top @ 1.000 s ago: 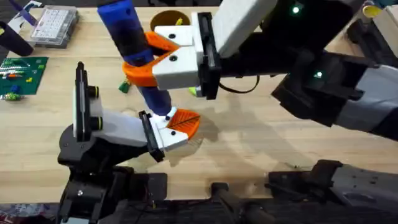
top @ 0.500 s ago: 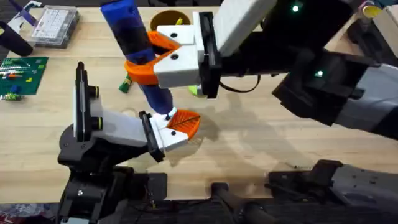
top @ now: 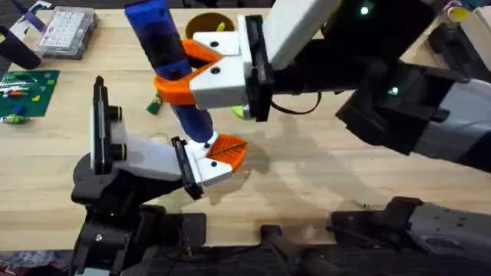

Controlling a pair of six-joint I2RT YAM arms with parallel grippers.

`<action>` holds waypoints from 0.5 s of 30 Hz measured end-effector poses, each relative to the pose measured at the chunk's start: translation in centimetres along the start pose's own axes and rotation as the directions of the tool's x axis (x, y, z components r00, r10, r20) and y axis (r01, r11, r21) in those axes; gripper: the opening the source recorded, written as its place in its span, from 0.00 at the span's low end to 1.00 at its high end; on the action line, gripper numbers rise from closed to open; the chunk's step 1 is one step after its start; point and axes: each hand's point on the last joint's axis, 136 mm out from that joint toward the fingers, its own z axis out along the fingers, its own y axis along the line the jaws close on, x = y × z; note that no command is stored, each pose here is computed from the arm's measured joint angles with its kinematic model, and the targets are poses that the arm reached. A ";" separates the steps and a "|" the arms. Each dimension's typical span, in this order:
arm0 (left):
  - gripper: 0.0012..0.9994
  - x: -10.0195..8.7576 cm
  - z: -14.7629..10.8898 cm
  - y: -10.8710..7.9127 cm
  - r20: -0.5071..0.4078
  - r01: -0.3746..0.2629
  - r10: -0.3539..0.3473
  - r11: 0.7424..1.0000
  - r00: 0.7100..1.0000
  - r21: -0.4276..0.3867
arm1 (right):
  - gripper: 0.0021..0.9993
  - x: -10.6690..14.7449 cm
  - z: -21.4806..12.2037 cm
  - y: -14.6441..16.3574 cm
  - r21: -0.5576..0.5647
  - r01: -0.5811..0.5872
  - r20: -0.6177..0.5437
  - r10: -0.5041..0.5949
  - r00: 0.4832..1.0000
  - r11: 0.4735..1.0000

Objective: Pick up the gripper from the table and insert it into the empty holder that is missing its gripper. Then pick up a screw, insert it into the mounting hole, and use the screwdriver to tighten it. Finally, clean up the table by picking up the vegetable and placing it into the bucket.

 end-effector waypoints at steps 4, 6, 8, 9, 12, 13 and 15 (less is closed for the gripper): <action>0.01 0.0 0.0 0.0 0.000 0.001 -0.001 1.000 1.000 0.000 | 0.02 0.1 0.0 0.1 -0.006 -0.008 -0.002 0.008 1.000 1.000; 0.01 0.0 0.0 0.0 0.000 0.000 0.000 1.000 1.000 0.000 | 0.02 0.1 0.0 0.1 -0.006 -0.009 -0.003 0.008 1.000 1.000; 0.01 0.0 0.0 0.0 0.000 0.000 0.000 1.000 1.000 0.001 | 0.02 0.1 0.0 0.1 -0.007 -0.011 -0.005 0.011 1.000 1.000; 0.01 0.0 0.0 0.0 0.000 0.000 0.000 1.000 1.000 0.001 | 0.02 0.1 0.0 0.1 -0.007 -0.011 -0.005 0.011 1.000 1.000; 0.01 0.0 0.0 0.0 0.000 0.000 0.000 1.000 1.000 0.001 | 0.02 0.1 0.0 0.1 -0.009 -0.011 -0.006 0.011 1.000 1.000; 0.01 0.0 0.0 0.0 0.000 0.000 0.000 1.000 1.000 0.001 | 0.02 0.2 0.0 0.1 -0.009 -0.012 -0.007 0.012 1.000 1.000; 0.01 0.0 0.0 0.0 0.000 0.001 -0.001 1.000 1.000 0.001 | 0.02 0.3 0.0 0.1 -0.008 -0.016 -0.010 0.016 1.000 1.000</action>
